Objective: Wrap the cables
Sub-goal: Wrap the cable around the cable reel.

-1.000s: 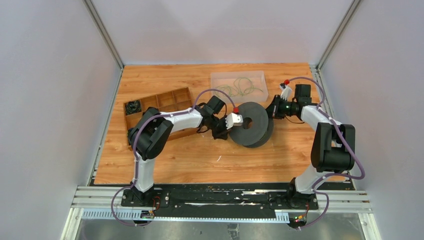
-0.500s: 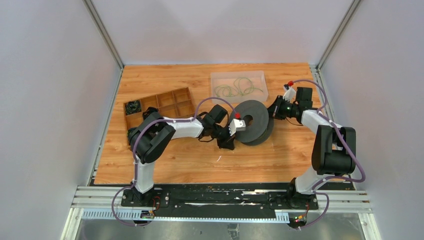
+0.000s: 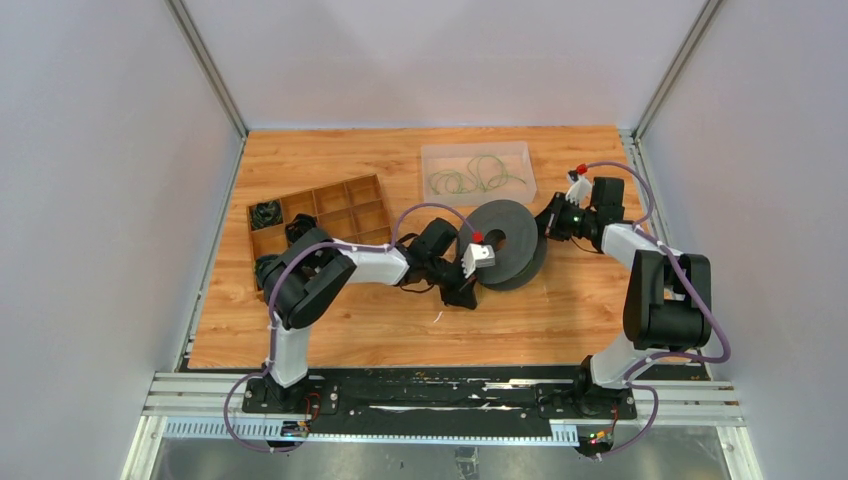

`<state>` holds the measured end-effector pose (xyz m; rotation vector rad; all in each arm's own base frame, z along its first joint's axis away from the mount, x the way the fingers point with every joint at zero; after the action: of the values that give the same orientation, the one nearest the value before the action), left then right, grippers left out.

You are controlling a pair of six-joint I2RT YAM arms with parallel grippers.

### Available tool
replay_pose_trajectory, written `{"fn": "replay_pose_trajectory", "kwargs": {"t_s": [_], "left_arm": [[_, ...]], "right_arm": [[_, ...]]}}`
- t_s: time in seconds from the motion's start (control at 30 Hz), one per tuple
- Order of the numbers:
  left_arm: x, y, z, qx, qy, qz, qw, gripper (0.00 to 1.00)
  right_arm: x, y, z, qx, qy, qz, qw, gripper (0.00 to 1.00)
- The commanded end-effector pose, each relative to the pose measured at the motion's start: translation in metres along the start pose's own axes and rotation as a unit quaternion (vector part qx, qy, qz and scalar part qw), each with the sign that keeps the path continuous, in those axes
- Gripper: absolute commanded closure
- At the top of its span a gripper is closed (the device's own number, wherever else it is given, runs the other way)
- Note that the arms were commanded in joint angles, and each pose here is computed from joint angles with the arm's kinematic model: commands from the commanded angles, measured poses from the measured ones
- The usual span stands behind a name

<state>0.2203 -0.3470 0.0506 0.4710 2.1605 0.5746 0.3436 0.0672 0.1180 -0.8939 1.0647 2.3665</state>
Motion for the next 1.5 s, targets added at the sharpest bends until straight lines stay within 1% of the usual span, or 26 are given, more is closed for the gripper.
{"fn": "replay_pose_trajectory", "kwargs": {"t_s": [0.0, 0.07, 0.13, 0.37, 0.5, 0.6, 0.67, 0.73, 0.8, 0.87, 0.97, 1.0, 1.1, 1.2, 1.33, 1.43, 1.47], "left_arm": [[-0.005, -0.014, -0.015, 0.023, -0.032, -0.016, 0.999, 1.0], [-0.006, -0.015, -0.019, 0.029, -0.036, -0.014, 0.999, 0.98], [-0.007, -0.015, -0.02, 0.032, -0.041, -0.016, 0.999, 0.94], [-0.016, -0.008, -0.029, 0.044, -0.063, -0.038, 0.996, 0.76], [-0.015, -0.001, -0.036, 0.06, -0.088, -0.041, 0.993, 0.71], [-0.014, 0.012, -0.041, 0.07, -0.121, -0.044, 0.989, 0.65], [-0.015, 0.026, -0.039, 0.066, -0.135, -0.035, 0.988, 0.58], [-0.017, 0.045, -0.03, 0.042, -0.142, -0.016, 0.989, 0.52], [-0.018, 0.065, -0.018, 0.009, -0.136, -0.002, 0.991, 0.5], [-0.021, 0.086, -0.003, -0.032, -0.109, 0.001, 0.994, 0.48], [-0.024, 0.113, 0.014, -0.071, -0.049, 0.002, 0.996, 0.44], [-0.03, 0.125, 0.029, -0.097, 0.01, -0.011, 0.995, 0.36], [-0.035, 0.121, 0.044, -0.107, 0.057, -0.017, 0.992, 0.32], [-0.044, 0.116, 0.057, -0.096, 0.1, -0.037, 0.99, 0.31], [-0.051, 0.112, 0.078, -0.103, 0.11, -0.042, 0.988, 0.3], [-0.053, 0.106, 0.093, -0.094, 0.153, -0.048, 0.983, 0.29], [-0.053, 0.105, 0.097, -0.094, 0.158, -0.052, 0.982, 0.29]], "right_arm": [[0.02, -0.005, -0.025, 0.058, 0.016, 0.021, 0.998, 0.99], [0.021, -0.007, -0.027, 0.058, 0.022, 0.024, 0.998, 0.99], [0.022, -0.008, -0.028, 0.054, 0.03, 0.031, 0.998, 0.99], [0.024, -0.013, -0.031, 0.029, 0.052, 0.049, 0.997, 0.99], [0.024, -0.015, -0.032, 0.025, 0.057, 0.056, 0.996, 0.99], [0.023, -0.016, -0.034, 0.023, 0.065, 0.057, 0.996, 0.99], [0.022, -0.016, -0.035, 0.022, 0.066, 0.061, 0.996, 0.99], [0.021, -0.017, -0.035, 0.022, 0.069, 0.061, 0.996, 0.99], [0.019, -0.017, -0.036, 0.022, 0.072, 0.061, 0.995, 0.99], [0.018, -0.018, -0.037, 0.022, 0.075, 0.063, 0.995, 0.99], [0.016, -0.017, -0.038, 0.025, 0.081, 0.062, 0.994, 0.99], [0.014, -0.017, -0.038, 0.029, 0.087, 0.06, 0.994, 0.99], [0.012, -0.017, -0.038, 0.028, 0.086, 0.058, 0.994, 0.99], [0.012, -0.016, -0.037, 0.026, 0.086, 0.058, 0.994, 0.99], [0.012, -0.014, -0.035, 0.025, 0.086, 0.057, 0.994, 0.99], [0.01, -0.013, -0.033, 0.025, 0.089, 0.054, 0.994, 0.99], [0.009, -0.013, -0.033, 0.025, 0.089, 0.053, 0.994, 0.99]]}}
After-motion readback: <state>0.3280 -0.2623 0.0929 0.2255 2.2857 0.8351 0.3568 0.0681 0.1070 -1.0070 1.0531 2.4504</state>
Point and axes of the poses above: each gripper's point midway between its finger pads, its own y axis back along the fingers, its own z axis along the line the jaws close on, x = y × z, the point moved 5 cm from there along y, back along the fingers, and after that the axes turned 15 degrees about y, right-handed, at the moved point
